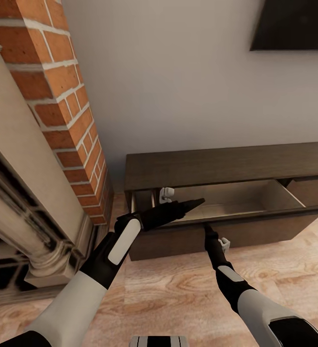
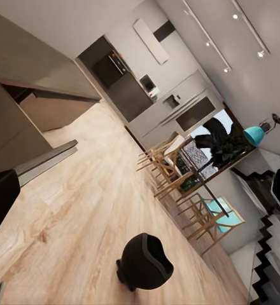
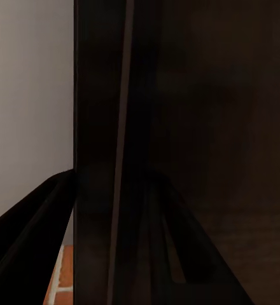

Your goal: Place each of the two pumpkins and all three candles from the living room inside a cabinet in the living room (use any cabinet), then make sure every cabinet is closed, and position the cauldron so it is next to a table in the living room.

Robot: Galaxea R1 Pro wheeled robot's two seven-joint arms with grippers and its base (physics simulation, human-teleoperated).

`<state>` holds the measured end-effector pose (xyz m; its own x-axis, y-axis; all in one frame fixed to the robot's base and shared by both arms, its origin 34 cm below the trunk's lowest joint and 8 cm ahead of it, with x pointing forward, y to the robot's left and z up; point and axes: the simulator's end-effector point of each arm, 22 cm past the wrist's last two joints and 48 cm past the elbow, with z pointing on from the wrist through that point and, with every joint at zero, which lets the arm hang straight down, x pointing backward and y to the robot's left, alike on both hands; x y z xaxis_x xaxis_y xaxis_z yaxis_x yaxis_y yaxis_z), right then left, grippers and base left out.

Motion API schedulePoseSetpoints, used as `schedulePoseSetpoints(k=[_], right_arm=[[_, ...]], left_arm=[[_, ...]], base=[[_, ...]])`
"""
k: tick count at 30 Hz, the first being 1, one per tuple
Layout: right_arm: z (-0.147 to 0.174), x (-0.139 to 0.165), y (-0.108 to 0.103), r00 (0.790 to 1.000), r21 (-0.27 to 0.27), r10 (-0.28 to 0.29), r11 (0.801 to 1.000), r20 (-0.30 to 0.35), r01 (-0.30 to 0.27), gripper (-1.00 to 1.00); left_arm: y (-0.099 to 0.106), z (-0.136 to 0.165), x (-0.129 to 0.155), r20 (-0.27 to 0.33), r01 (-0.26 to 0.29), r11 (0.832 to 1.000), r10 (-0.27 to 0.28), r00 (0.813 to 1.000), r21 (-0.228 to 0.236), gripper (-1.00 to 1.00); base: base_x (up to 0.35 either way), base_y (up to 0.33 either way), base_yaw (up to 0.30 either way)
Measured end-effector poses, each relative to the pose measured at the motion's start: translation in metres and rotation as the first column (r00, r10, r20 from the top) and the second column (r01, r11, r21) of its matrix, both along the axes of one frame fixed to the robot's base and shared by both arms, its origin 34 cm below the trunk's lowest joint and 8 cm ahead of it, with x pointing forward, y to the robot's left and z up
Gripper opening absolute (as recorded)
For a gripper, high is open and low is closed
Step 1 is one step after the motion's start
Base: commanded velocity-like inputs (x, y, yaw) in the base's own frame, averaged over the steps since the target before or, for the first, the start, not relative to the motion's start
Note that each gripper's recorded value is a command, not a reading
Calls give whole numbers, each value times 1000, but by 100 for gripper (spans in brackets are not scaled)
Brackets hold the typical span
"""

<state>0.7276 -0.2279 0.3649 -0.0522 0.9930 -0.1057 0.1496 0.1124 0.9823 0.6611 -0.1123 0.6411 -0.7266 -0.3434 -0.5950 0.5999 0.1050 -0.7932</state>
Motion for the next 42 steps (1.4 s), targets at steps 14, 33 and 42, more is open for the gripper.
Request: schedulePoseSetpoints(k=[14,33,42], right_arm=[[0,0,-2,1000,-3,0,1000,0,0,-100],[0,0,-3,1000,-5,1,1000,0,-1,-100],[0,0,-3,1000,-6,1,1000,0,-1,-100]], left_arm=[[0,0,0,0,0,1000,0,1000,0,100],[0,0,0,0,0,1000,0,1000,0,100],[0,0,0,0,0,1000,0,1000,0,100]], base=[[-68,0,0],[-24,0,0],[-4,0,0]])
